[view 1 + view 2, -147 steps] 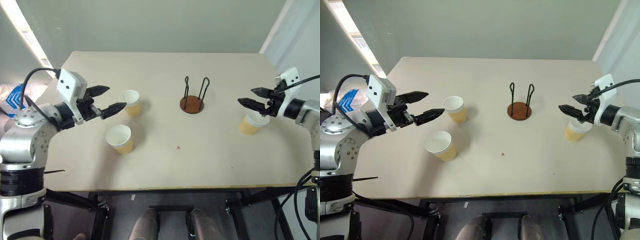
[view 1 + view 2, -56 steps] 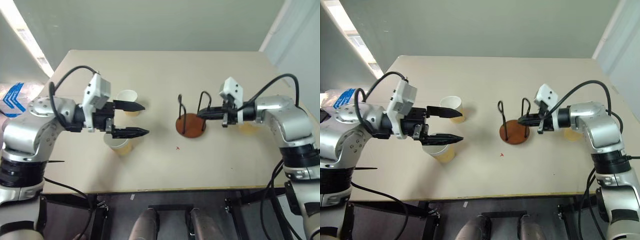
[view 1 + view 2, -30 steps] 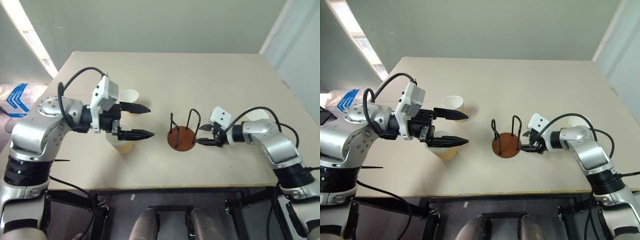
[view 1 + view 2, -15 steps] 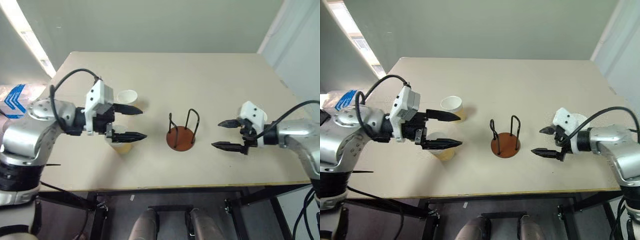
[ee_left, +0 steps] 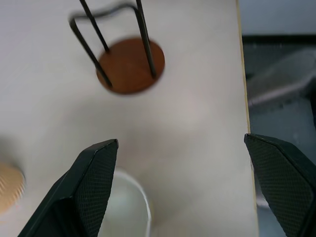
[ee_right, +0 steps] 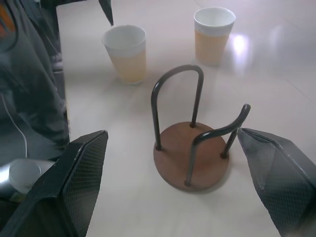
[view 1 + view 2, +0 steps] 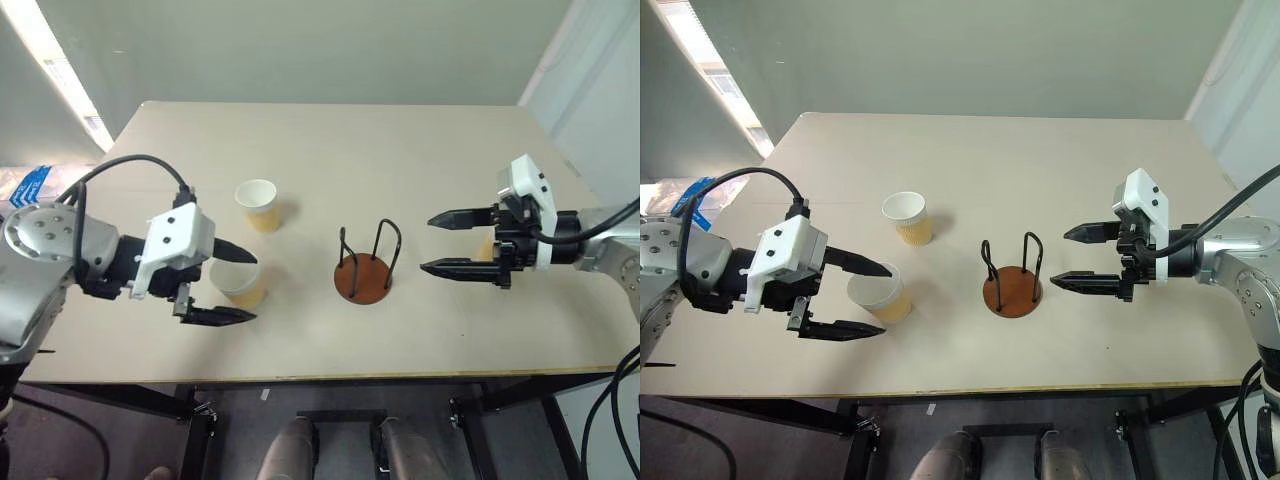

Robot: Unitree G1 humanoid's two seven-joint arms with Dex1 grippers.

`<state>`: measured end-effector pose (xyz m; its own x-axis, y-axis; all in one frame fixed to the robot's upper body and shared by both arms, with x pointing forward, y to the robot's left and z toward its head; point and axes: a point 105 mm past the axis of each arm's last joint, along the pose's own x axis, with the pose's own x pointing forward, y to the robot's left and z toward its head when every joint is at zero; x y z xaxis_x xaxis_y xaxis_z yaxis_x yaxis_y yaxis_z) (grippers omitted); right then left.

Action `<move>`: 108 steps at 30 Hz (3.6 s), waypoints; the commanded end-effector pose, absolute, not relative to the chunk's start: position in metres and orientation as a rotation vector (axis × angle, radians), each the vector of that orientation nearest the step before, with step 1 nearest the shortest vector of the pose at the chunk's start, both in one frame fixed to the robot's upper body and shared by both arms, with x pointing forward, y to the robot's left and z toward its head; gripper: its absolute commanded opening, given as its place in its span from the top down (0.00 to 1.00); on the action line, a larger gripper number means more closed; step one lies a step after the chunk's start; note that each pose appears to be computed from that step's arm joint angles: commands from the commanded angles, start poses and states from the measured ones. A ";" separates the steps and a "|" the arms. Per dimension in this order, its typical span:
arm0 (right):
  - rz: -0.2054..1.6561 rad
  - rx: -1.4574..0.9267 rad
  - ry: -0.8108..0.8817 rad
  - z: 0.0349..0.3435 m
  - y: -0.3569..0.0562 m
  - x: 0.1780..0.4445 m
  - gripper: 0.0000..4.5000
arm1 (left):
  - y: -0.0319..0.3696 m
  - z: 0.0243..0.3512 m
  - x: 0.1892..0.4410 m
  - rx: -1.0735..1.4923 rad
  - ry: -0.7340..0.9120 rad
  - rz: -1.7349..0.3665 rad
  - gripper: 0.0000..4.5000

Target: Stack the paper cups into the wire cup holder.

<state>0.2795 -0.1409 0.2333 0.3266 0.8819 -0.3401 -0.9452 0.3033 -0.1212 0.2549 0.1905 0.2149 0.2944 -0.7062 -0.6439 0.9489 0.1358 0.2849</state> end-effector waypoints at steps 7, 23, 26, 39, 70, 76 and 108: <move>1.236 -0.324 0.105 0.253 -0.140 0.277 0.01 | 0.201 0.204 0.258 0.836 0.446 -1.213 0.00; 1.220 -0.337 0.105 0.251 -0.137 0.279 0.01 | 0.214 0.175 0.276 0.909 0.530 -1.198 0.00; 1.216 -0.338 0.107 0.249 -0.137 0.279 0.00 | 0.214 0.172 0.281 0.922 0.527 -1.197 0.08; 1.192 -0.350 0.055 0.243 -0.142 0.279 0.00 | 0.204 0.176 0.284 0.875 0.493 -1.276 1.00; 1.284 -0.264 0.046 0.243 -0.152 0.256 0.00 | 0.135 0.315 0.281 0.705 0.095 -1.551 1.00; 1.264 -0.249 0.021 0.244 -0.146 0.250 0.00 | 0.121 0.320 0.295 0.794 0.068 -1.589 1.00; 1.098 -0.212 -0.005 0.236 -0.146 0.226 0.00 | 0.031 0.266 0.338 0.986 0.055 -1.836 1.00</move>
<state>0.2289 -0.1483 0.2259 0.4557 0.8802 -0.1325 -0.8884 0.4404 -0.1298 0.3418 0.0307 0.2648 -0.1344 -0.7690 -0.6250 0.8110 -0.4478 0.3765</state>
